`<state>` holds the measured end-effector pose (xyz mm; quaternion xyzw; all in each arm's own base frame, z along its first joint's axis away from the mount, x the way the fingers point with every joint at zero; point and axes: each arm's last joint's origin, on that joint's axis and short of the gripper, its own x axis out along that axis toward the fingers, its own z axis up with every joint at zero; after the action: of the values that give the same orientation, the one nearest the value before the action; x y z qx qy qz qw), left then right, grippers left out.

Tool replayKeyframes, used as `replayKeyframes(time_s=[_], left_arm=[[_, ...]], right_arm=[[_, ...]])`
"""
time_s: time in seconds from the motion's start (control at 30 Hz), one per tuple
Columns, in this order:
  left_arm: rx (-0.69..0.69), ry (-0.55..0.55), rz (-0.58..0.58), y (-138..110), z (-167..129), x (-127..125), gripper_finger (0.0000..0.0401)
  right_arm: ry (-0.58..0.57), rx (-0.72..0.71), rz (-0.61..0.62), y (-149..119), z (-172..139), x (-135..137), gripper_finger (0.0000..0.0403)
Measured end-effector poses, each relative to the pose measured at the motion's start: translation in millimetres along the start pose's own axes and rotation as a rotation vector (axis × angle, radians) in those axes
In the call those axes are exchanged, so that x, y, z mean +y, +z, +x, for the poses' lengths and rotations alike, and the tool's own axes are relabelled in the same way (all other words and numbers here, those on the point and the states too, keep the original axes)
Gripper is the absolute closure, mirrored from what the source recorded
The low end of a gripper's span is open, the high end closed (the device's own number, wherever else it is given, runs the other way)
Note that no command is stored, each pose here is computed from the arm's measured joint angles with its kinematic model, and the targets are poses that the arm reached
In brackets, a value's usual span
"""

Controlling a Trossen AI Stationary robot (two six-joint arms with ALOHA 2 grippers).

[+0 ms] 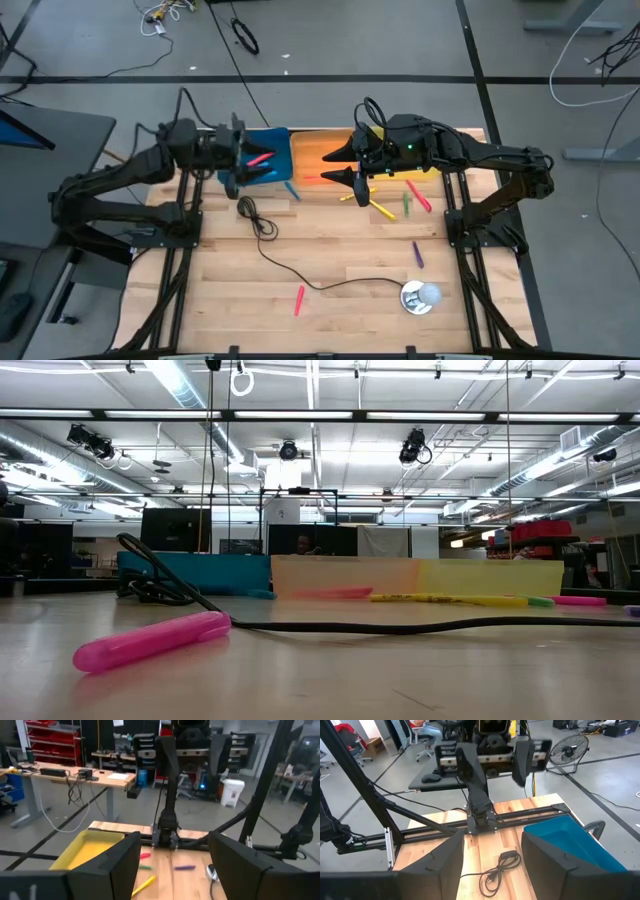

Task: Pick & Place Markers
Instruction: Put the small blue pen into the yellow bin

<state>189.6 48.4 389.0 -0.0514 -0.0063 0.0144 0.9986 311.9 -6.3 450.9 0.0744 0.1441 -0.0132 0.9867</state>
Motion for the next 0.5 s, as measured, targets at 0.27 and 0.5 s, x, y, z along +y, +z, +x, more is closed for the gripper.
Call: replayKeyframes(time_s=[0.27, 0.5], left_arm=[[-0.073, -0.078, -0.027, -4, 7, -25, 0.0163], [-0.096, -0.127, 0.019, -3, 8, -40, 0.0163]], right_arm=[[-0.001, 0.008, 0.001, -1, 0, 0, 0.0201], [0.000, -0.002, 0.003, -2, 1, 0, 0.0201]])
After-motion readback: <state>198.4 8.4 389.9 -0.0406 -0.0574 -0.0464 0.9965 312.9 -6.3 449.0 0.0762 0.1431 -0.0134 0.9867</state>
